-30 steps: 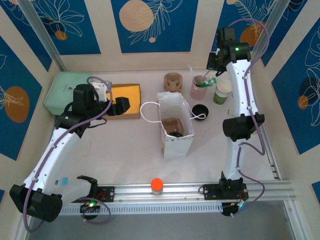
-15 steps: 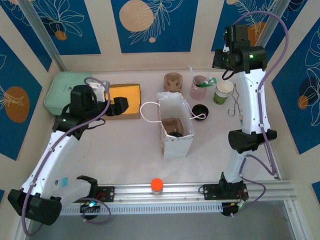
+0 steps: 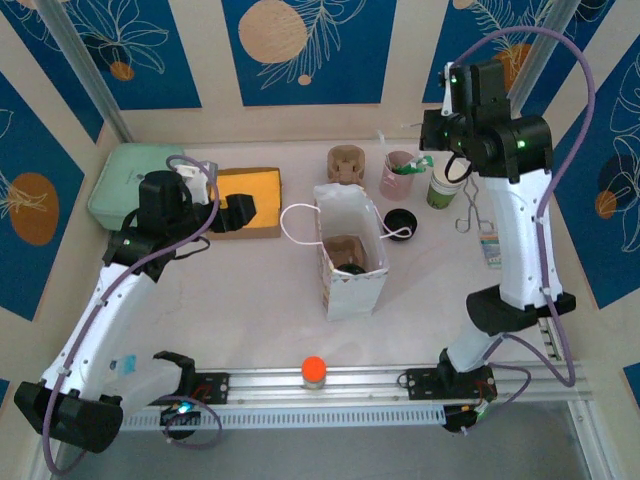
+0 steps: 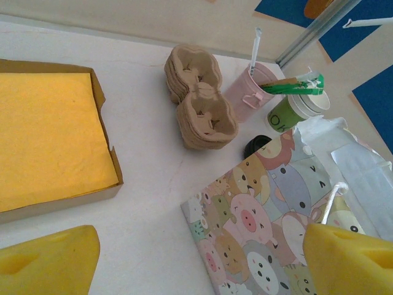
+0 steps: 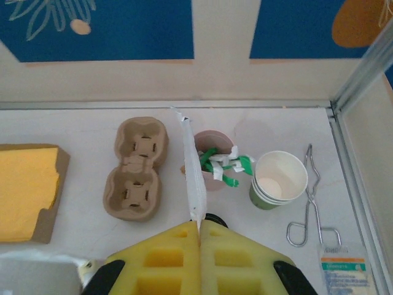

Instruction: Pack the takeout coffee

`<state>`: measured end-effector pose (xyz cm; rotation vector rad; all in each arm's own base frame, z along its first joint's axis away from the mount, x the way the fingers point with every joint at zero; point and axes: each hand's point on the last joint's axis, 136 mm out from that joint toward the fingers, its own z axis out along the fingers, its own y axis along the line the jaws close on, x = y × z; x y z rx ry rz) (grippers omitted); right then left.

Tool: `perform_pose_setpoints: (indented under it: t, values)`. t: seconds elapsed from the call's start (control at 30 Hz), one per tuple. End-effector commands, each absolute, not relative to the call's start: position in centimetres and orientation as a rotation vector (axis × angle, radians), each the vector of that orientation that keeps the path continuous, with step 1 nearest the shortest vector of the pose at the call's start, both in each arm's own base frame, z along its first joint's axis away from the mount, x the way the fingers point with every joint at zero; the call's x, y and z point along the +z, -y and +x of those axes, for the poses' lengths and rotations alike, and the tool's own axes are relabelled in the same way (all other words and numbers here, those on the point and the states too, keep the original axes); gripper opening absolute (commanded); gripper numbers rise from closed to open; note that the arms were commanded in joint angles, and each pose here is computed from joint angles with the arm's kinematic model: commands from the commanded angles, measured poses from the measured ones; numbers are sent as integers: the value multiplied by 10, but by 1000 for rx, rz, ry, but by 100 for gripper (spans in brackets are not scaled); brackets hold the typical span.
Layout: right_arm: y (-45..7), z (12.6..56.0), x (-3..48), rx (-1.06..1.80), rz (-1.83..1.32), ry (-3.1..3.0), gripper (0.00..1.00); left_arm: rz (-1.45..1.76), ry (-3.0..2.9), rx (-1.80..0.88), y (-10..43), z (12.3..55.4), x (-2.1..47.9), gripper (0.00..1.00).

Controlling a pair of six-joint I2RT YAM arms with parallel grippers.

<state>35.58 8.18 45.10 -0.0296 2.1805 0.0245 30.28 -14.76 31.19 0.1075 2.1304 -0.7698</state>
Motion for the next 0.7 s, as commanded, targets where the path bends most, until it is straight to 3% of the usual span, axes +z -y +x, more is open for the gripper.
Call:
perform_pose_setpoints:
  t: [0.0, 0.67]
  values:
    - [-92, 336, 470, 26, -117, -2105, 0, 113, -2116, -738, 141, 300, 316, 86]
    - [-158, 236, 448, 188, -523, -2161, 0, 117, -2131, -734, 141, 299, 306, 86]
